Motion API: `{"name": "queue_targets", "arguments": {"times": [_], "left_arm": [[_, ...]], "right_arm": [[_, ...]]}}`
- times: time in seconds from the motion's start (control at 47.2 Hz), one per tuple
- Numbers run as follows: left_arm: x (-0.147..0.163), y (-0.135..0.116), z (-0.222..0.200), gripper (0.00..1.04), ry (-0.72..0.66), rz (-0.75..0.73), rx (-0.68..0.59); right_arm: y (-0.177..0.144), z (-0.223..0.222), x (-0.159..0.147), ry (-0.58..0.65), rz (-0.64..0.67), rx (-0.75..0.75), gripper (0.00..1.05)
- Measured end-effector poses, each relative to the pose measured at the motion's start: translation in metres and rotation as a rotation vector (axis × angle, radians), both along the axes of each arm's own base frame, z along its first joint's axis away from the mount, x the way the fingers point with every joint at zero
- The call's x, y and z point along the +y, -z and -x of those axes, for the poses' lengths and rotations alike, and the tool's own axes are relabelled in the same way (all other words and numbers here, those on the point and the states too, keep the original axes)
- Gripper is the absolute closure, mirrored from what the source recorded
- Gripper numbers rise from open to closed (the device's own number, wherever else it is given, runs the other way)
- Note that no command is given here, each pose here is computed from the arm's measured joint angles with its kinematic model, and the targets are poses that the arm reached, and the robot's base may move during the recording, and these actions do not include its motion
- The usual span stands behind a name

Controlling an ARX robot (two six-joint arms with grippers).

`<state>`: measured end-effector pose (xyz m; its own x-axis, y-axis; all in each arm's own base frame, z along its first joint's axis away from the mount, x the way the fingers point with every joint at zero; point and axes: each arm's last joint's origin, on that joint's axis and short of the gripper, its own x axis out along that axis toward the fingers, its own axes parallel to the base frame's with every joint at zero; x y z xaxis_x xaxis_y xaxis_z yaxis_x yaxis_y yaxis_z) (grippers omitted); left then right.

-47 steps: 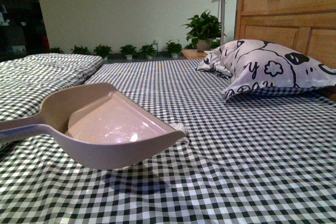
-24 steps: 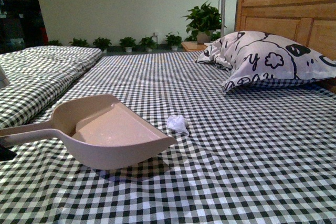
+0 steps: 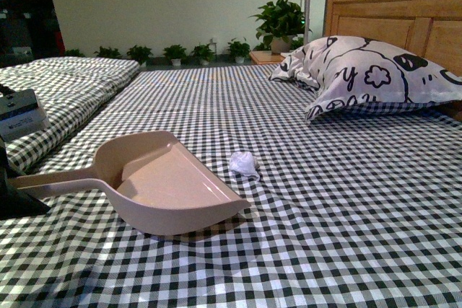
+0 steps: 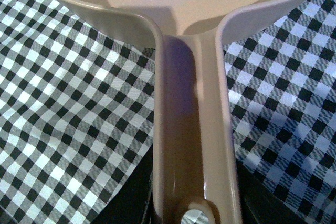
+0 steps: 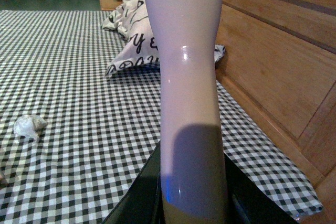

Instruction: Clean up trash

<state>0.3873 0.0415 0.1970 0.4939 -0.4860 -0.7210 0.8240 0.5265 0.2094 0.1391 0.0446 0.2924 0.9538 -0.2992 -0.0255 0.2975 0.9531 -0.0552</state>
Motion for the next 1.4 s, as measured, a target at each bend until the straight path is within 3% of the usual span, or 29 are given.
{"name": "queue_targets", "arguments": {"times": [1.399], "left_arm": [[-0.009,0.011,-0.001,0.78,0.012,-0.052,0.065]], "right_arm": [[0.000,0.000,0.000,0.002,-0.004,0.002,0.85]]}}
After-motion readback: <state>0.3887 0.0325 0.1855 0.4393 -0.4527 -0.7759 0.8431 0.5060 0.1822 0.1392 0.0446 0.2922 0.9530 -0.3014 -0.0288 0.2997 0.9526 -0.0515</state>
